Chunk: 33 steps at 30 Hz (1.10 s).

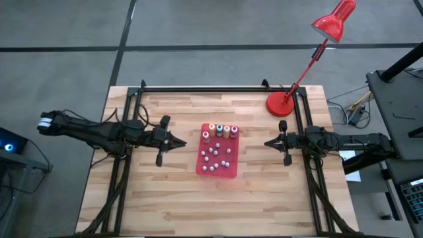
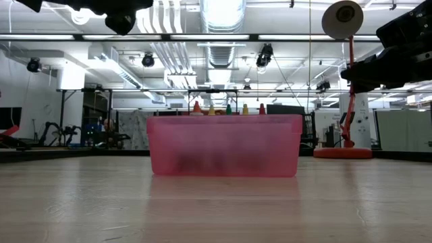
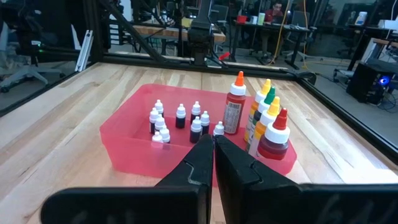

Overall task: Pick & Place food coloring
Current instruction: Return to Home Position

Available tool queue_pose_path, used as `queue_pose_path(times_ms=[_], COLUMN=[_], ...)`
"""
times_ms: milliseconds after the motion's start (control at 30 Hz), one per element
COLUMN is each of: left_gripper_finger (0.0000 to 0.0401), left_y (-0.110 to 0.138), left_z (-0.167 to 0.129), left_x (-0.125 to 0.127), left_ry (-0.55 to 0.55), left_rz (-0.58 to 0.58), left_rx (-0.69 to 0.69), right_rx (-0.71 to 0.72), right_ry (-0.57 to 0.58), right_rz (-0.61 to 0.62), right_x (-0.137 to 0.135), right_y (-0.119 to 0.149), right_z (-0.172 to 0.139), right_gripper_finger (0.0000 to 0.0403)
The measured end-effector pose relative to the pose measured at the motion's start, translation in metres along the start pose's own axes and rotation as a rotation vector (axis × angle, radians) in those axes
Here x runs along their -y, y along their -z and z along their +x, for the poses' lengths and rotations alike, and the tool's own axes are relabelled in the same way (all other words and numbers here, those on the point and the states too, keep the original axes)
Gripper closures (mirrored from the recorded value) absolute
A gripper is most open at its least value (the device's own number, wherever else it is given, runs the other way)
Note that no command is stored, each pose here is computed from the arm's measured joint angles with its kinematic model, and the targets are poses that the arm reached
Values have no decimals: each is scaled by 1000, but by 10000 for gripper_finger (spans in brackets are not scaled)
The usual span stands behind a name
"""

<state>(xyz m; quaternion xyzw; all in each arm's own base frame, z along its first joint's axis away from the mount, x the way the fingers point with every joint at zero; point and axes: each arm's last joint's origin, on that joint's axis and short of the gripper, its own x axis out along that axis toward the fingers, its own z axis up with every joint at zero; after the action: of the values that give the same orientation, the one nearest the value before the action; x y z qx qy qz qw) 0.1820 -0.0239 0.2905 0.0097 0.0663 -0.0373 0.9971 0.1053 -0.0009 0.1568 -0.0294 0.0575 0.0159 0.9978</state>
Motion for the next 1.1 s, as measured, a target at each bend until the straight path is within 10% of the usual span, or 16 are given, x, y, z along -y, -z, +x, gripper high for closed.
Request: queue_pose_path(times_ms=[1100], left_gripper_finger=[401], left_y=[123], left_z=[-72], left_x=[-5], left_ry=[9], left_rz=[-139], left_rx=[256], right_rx=[-1], right_ry=[0], right_rz=[2], right_x=[0], right_y=[0], right_z=[0], right_gripper_finger=[394])
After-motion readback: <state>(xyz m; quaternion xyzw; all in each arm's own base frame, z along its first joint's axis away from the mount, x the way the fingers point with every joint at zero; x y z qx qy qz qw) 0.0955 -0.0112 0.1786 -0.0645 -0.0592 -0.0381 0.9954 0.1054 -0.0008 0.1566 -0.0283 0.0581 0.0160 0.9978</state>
